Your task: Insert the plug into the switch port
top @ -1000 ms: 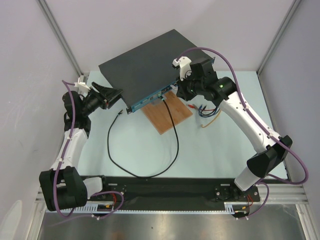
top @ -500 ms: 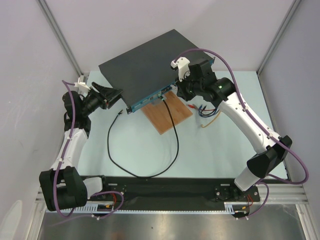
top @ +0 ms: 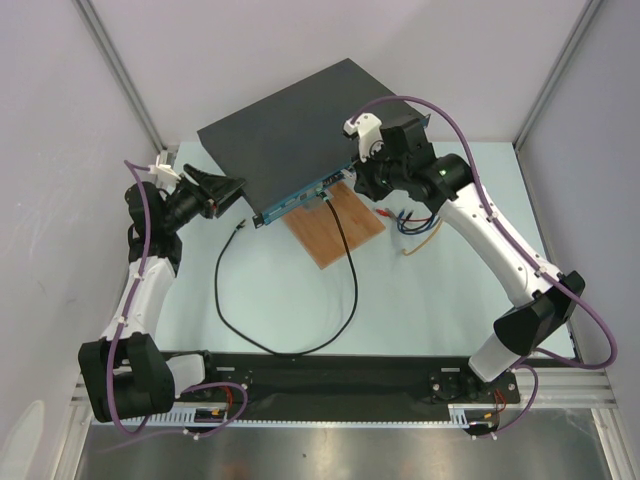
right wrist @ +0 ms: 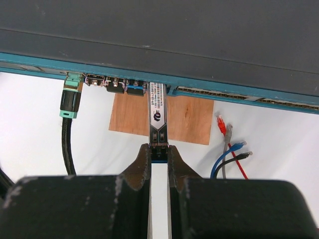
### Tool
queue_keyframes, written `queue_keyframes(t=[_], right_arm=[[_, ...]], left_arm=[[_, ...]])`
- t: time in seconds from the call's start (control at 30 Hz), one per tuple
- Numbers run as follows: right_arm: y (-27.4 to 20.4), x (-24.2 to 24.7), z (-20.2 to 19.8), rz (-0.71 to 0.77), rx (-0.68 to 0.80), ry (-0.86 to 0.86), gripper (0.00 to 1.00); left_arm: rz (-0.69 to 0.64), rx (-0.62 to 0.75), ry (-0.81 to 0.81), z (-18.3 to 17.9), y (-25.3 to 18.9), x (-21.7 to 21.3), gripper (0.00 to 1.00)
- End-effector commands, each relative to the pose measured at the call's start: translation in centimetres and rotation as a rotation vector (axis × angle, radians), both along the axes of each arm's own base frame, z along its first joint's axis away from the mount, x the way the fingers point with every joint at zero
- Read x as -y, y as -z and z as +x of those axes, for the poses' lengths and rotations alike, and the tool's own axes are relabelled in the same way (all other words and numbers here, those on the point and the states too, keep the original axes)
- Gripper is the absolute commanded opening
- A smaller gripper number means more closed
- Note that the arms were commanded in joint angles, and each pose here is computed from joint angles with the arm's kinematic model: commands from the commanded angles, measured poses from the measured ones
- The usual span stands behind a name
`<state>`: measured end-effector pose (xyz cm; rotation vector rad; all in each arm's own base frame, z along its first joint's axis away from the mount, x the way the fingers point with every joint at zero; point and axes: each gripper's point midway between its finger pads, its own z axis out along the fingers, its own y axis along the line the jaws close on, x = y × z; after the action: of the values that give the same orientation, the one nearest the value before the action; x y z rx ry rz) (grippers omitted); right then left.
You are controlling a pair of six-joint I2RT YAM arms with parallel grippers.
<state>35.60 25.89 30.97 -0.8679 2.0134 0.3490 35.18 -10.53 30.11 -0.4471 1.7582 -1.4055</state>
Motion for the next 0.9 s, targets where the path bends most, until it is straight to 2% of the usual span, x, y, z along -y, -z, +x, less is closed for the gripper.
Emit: queue_keyframes(t=[0.0, 0.3, 0.5, 0.87], right_arm=[[-4.8, -1.5, 2.5, 0.142, 0.13, 0.028, 0.0], [-4.6, -3.1, 1.8, 0.18, 0.082, 0.013, 0.0], [-4.7, -2.7, 1.8, 0.137, 0.119, 0.018, 0.0], [-3.4, -1.0, 1.4, 0.101, 0.097, 0.015, 0.0]], left_arm=[[0.052, 0.13, 0.042, 0.0, -2.2, 1.7, 0.0], [0.051, 0.134, 0.045, -0.1, -2.3, 1.8, 0.0], [0.052, 0.133, 0.045, -0.2, -2.2, 1.8, 0.0], [0.05, 0.138, 0.048, -0.1, -2.5, 1.8, 0.0]])
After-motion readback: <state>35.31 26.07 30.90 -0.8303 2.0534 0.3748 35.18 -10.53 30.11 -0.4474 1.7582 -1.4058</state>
